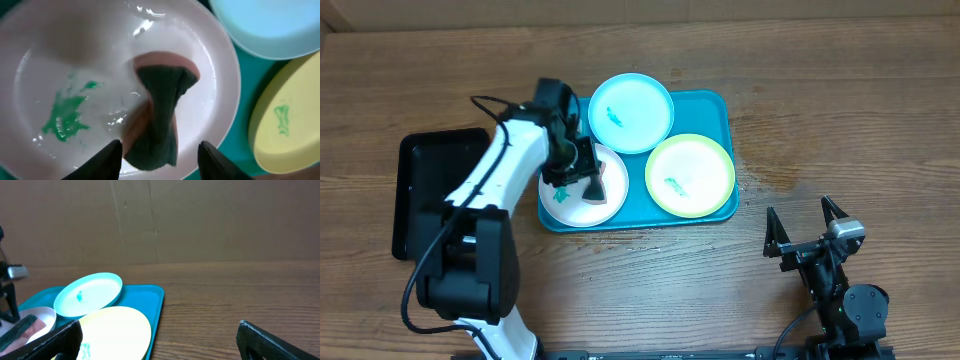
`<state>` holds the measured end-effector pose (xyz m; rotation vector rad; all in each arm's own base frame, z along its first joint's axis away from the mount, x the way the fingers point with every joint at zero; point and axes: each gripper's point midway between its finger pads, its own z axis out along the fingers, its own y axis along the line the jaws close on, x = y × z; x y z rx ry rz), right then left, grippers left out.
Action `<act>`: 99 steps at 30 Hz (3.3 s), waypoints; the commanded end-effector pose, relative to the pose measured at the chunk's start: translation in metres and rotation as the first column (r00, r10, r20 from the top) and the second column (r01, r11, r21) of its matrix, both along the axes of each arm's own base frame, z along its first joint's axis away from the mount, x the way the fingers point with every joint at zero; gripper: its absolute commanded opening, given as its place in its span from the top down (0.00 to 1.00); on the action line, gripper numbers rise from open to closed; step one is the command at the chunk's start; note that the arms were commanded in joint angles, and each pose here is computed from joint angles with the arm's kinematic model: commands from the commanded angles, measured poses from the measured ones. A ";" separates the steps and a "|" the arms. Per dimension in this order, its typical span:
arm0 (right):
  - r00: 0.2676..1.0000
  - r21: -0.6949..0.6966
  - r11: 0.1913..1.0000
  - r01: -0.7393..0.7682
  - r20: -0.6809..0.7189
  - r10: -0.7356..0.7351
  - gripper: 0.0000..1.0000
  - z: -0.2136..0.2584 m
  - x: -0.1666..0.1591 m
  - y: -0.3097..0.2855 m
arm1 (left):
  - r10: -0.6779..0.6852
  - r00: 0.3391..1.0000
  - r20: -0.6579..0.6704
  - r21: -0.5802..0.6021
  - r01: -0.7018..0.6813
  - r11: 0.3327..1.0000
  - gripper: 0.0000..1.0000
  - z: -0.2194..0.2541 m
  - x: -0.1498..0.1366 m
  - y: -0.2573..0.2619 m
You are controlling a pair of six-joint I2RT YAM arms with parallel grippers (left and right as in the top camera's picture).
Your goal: Clean dirty plates on tray and stack at the side
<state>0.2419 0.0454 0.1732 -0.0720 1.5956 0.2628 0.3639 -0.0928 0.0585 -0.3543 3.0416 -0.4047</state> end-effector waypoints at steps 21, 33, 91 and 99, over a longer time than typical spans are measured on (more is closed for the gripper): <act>1.000 0.004 1.000 -0.001 0.000 0.001 0.00 -0.002 0.000 0.001 | -0.123 0.989 0.080 0.045 0.120 0.992 0.52 -0.038 -0.005 -0.011; 1.000 0.004 1.000 -0.001 0.000 0.001 0.00 -0.002 0.000 0.001 | -0.120 0.988 0.095 0.044 0.117 0.992 0.91 -0.037 -0.002 -0.011; 0.299 0.355 0.823 -0.444 -0.807 0.509 0.46 0.024 0.123 0.246 | -0.077 0.993 0.095 0.107 0.066 0.992 0.54 -0.039 0.001 0.001; 0.254 0.283 0.876 -0.392 -0.881 0.398 0.46 -0.051 0.132 0.272 | -0.077 0.993 0.095 0.108 0.066 0.992 0.54 -0.039 0.001 0.001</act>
